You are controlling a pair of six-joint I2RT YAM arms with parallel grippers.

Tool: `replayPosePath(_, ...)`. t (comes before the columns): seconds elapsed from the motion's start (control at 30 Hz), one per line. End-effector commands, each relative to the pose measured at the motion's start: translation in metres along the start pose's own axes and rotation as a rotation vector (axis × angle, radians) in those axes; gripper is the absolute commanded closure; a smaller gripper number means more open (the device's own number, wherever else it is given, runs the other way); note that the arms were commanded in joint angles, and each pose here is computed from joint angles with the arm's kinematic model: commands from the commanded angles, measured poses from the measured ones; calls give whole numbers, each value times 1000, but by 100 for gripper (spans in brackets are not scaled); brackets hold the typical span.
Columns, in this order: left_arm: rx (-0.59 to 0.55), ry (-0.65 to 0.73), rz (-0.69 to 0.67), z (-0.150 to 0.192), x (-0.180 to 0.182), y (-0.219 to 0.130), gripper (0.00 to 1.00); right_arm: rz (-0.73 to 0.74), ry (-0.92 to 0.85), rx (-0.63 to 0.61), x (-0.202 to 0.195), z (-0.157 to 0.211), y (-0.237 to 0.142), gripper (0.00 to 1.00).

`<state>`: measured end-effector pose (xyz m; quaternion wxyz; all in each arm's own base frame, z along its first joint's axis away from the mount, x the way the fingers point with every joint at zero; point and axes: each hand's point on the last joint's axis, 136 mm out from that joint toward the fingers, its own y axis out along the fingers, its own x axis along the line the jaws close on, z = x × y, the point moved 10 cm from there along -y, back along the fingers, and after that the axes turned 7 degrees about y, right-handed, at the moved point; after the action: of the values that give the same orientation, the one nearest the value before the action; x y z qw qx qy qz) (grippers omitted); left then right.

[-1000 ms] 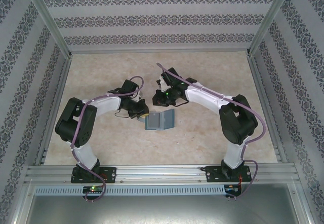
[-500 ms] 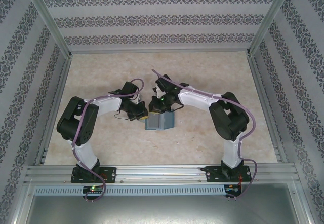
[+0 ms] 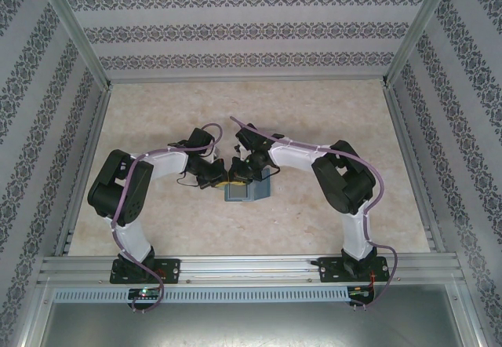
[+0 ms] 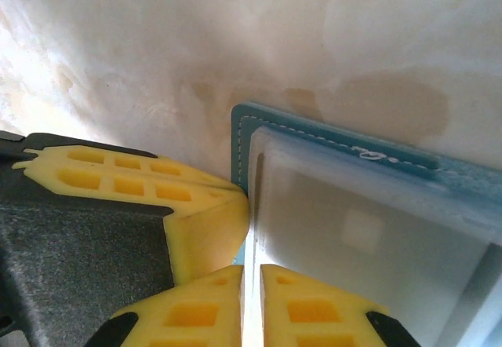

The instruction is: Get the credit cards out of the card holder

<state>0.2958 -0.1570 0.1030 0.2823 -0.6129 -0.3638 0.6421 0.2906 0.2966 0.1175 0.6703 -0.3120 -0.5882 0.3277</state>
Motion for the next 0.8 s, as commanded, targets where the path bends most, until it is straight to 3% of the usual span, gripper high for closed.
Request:
replayPosePath(0.0,38,-19,-32,8,7,6,96,32,27,35,-8,8,12,85)
replayPosePath(0.43,43,-18,-39,8,7,6,97,177,47,8,-23,15,7,78)
replayPosePath(0.77,47,-17,-42,6,7,7,97,403,-19,-54,-17,17,-12,62)
